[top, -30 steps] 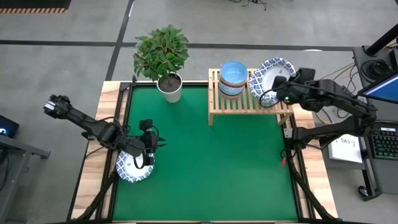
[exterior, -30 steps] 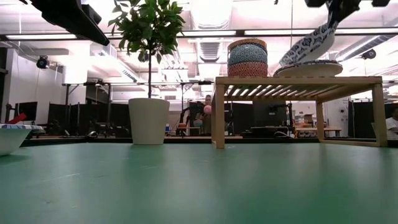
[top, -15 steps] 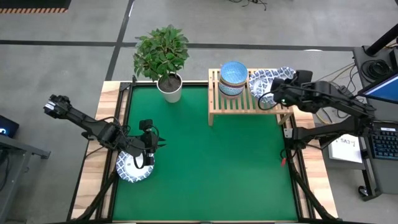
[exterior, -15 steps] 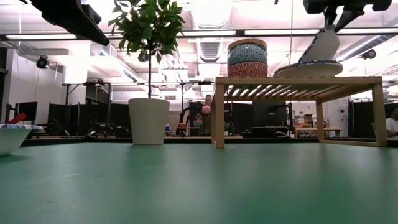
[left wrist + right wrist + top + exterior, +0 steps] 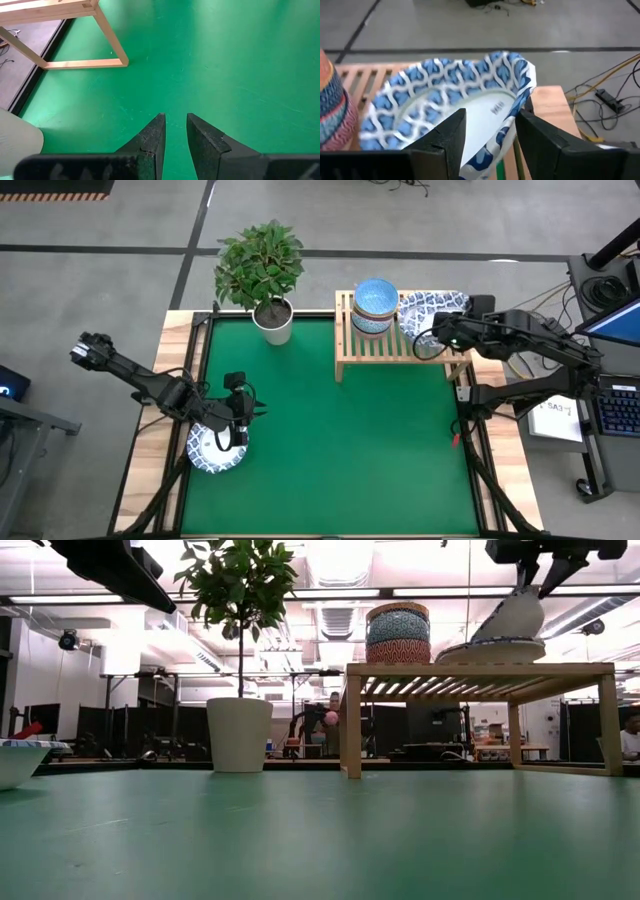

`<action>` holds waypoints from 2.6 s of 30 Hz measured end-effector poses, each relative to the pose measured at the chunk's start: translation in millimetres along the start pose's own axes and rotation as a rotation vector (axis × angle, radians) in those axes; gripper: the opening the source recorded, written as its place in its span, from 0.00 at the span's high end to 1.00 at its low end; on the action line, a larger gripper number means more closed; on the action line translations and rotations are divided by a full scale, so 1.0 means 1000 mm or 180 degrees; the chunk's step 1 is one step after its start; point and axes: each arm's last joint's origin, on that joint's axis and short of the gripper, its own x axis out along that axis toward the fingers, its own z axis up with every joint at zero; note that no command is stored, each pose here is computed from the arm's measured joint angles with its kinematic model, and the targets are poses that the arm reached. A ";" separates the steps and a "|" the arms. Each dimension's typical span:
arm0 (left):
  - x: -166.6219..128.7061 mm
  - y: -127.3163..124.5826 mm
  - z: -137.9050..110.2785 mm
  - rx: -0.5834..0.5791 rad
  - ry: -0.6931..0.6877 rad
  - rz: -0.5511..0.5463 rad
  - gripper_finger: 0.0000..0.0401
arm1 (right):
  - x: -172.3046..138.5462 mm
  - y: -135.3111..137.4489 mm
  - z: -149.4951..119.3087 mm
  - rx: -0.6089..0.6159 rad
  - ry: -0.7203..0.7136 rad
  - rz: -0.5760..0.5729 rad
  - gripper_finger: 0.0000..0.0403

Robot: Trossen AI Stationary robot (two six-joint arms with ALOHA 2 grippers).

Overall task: Place and stack bowls onto a shelf
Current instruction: Stack the white patterned bowl on top of the white patterned bowl on the shelf

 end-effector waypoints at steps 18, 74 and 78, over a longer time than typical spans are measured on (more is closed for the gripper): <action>0.000 0.000 0.001 -0.0015 -0.0018 -0.0005 0.85 | 0.027 0.041 -0.025 -0.0514 0.0695 -0.0210 0.60; 0.037 -0.066 -0.008 -0.2241 0.2321 -0.0416 0.89 | -0.077 0.052 -0.064 -0.1478 -0.0557 0.1922 0.38; 0.040 -0.076 0.009 -0.2078 0.2599 0.0043 0.89 | -0.085 0.046 -0.089 -0.1543 -0.0746 0.2078 0.39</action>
